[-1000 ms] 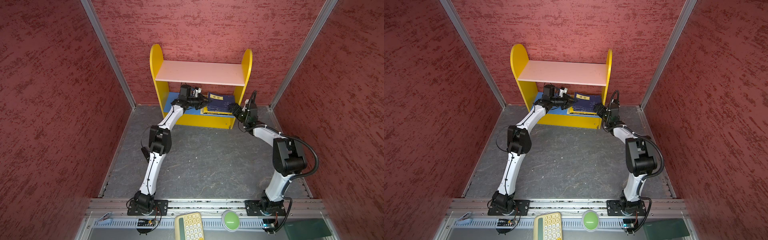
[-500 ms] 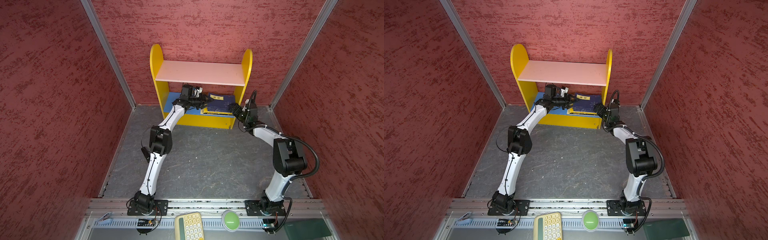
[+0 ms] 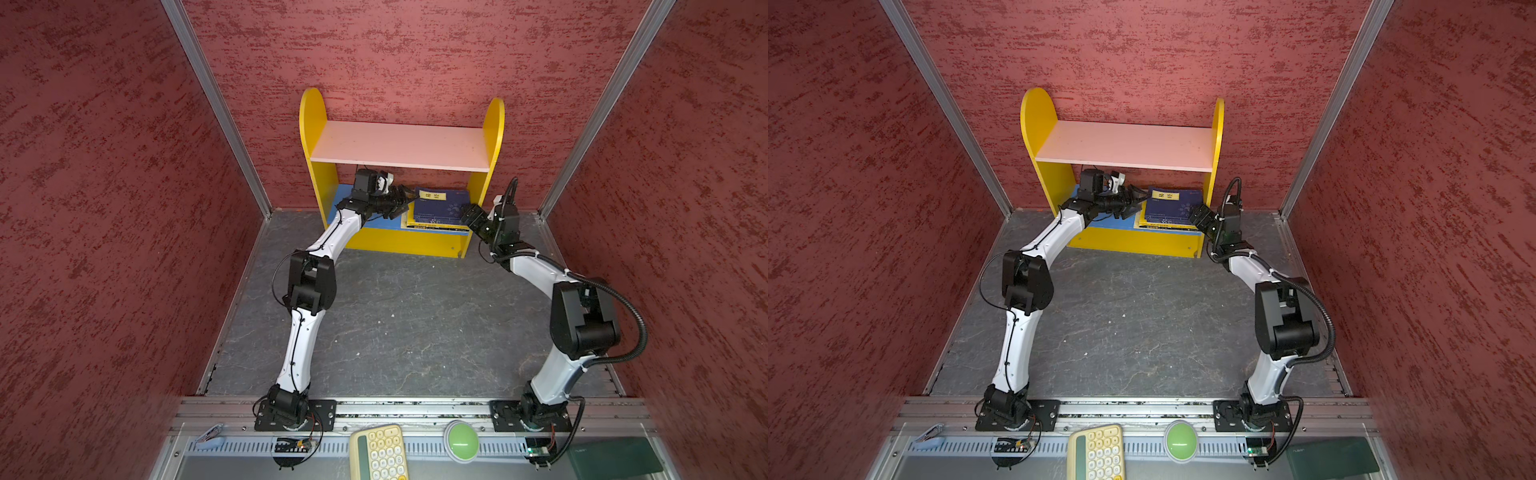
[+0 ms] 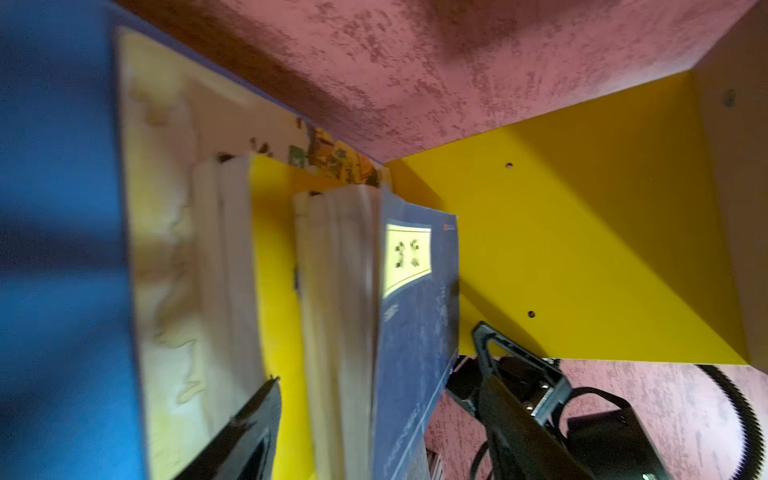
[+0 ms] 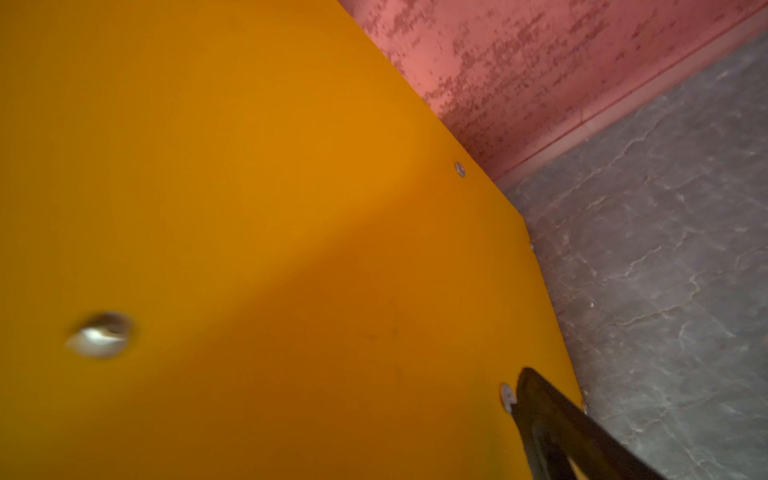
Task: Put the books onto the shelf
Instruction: 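Open the left gripper and draw both grippers back from the shelf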
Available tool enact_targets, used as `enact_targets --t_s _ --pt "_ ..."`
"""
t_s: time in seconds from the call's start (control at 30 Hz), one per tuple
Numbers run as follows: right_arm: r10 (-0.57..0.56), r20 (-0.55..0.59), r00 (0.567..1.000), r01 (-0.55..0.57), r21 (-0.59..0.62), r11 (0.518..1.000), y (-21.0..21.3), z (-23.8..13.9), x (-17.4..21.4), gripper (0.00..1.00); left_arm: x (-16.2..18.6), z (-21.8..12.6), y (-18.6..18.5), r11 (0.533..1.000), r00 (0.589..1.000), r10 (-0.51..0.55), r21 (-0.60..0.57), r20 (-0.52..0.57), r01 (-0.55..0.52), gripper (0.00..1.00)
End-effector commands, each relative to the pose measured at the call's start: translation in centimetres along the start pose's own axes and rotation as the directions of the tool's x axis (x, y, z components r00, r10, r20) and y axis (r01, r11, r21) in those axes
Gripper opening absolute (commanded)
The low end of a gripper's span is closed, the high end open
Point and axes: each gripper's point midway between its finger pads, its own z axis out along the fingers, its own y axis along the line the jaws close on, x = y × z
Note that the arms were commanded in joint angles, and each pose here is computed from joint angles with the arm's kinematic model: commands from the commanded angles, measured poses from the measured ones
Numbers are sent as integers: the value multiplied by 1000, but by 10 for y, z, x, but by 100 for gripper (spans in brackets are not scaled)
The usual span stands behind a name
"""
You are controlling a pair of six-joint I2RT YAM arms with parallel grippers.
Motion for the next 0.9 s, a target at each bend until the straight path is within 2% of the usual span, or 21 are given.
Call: enact_targets --t_s 0.0,0.2,0.37,0.47,0.57,0.67,0.73,0.8,0.87 --pt "-43 91 995 46 -34 998 21 -22 -32 99 -11 -24 -6 997 996 53 -55 74 -49 78" --pt "-97 110 989 103 -47 994 32 -45 -41 99 0 -51 1 995 988 67 -87 139 -55 84" --pt "-164 90 982 166 -23 986 30 -64 -34 99 34 -76 6 992 986 76 -108 150 -60 86" --pt "-205 68 976 204 28 979 18 -76 -26 99 58 -94 13 983 981 100 -167 167 -72 87" --pt "-250 58 966 244 90 965 6 -91 -21 99 87 -111 21 954 974 152 -283 171 -99 88" --pt "-292 74 953 276 177 945 -13 -109 -21 99 106 -141 33 908 949 203 -408 243 -90 91" --pt "-319 99 943 285 257 923 -29 -122 -23 99 112 -174 44 856 910 262 -513 322 -64 94" --pt "-354 109 929 299 341 891 -48 -132 -23 99 116 -215 58 783 860 327 -622 391 -15 100" --pt "-402 111 909 328 404 854 -63 -140 -23 99 122 -257 72 700 808 402 -713 430 31 99"
